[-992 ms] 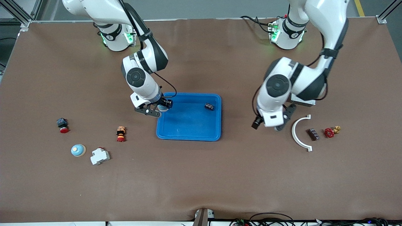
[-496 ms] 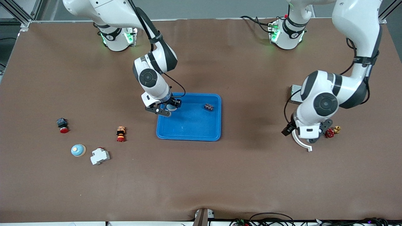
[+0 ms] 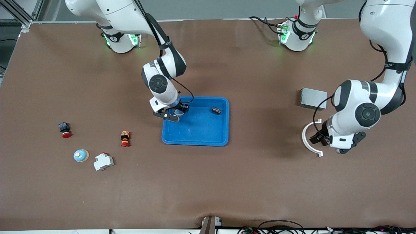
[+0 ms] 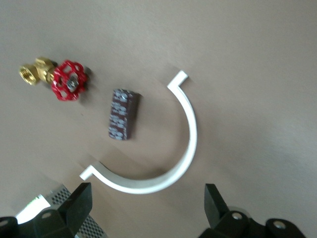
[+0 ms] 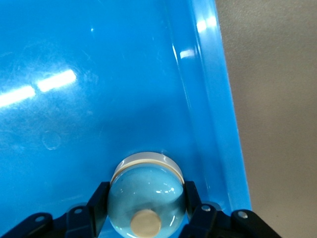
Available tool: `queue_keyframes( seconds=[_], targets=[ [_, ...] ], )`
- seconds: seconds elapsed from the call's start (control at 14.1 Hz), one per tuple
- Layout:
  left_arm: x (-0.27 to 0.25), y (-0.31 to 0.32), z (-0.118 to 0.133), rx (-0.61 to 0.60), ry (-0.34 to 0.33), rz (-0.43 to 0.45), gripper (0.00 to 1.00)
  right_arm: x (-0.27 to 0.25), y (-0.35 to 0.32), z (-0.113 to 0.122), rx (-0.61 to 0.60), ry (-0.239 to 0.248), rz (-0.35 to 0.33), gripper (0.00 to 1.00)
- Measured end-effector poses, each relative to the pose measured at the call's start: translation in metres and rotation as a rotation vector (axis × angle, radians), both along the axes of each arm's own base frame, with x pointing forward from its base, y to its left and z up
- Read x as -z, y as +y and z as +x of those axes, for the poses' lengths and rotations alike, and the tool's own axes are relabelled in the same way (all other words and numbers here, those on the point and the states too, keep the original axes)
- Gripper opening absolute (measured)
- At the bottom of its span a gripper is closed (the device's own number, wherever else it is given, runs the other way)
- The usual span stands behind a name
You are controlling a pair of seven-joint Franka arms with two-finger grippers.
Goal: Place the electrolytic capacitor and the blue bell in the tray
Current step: 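Set the dome in the tray with the right gripper while the left gripper withdraws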
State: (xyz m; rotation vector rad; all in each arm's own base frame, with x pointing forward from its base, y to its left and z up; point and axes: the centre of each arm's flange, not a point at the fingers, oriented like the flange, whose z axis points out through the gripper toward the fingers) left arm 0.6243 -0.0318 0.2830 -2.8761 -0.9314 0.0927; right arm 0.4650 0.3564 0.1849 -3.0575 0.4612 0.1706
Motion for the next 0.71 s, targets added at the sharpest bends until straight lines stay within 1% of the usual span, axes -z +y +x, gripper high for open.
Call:
queue_keyframes(
  seconds=[0.07,0.14,0.35,0.43,0.5,0.57,0.71],
  targets=[
    [0.001,0.005,0.0,0.009,-0.003,0.003,1.0,0.0,0.001,0.0,-0.001,-0.001,0.001,0.66],
    [0.005,0.006,-0.001,0.019,-0.007,0.001,1.0,-0.001,0.002,-0.001,-0.002,-0.001,0.001,0.7],
    [0.028,0.004,-0.009,0.038,-0.024,-0.01,1.0,-0.003,0.004,0.0,0.018,-0.003,0.002,0.98],
    [0.034,0.007,-0.011,0.041,-0.022,-0.006,1.0,-0.007,0.005,0.002,0.025,0.0,0.003,1.0],
    [0.037,0.012,-0.012,0.039,-0.021,-0.003,1.0,-0.016,0.006,0.003,0.027,0.015,0.003,1.0],
    [0.039,0.017,-0.011,0.034,-0.024,-0.002,1.0,-0.032,0.006,0.006,0.028,0.04,0.001,1.0],
    [0.039,0.032,-0.009,0.026,-0.042,-0.006,1.0,-0.083,-0.009,0.02,0.016,0.112,0.005,1.0]
  ],
)
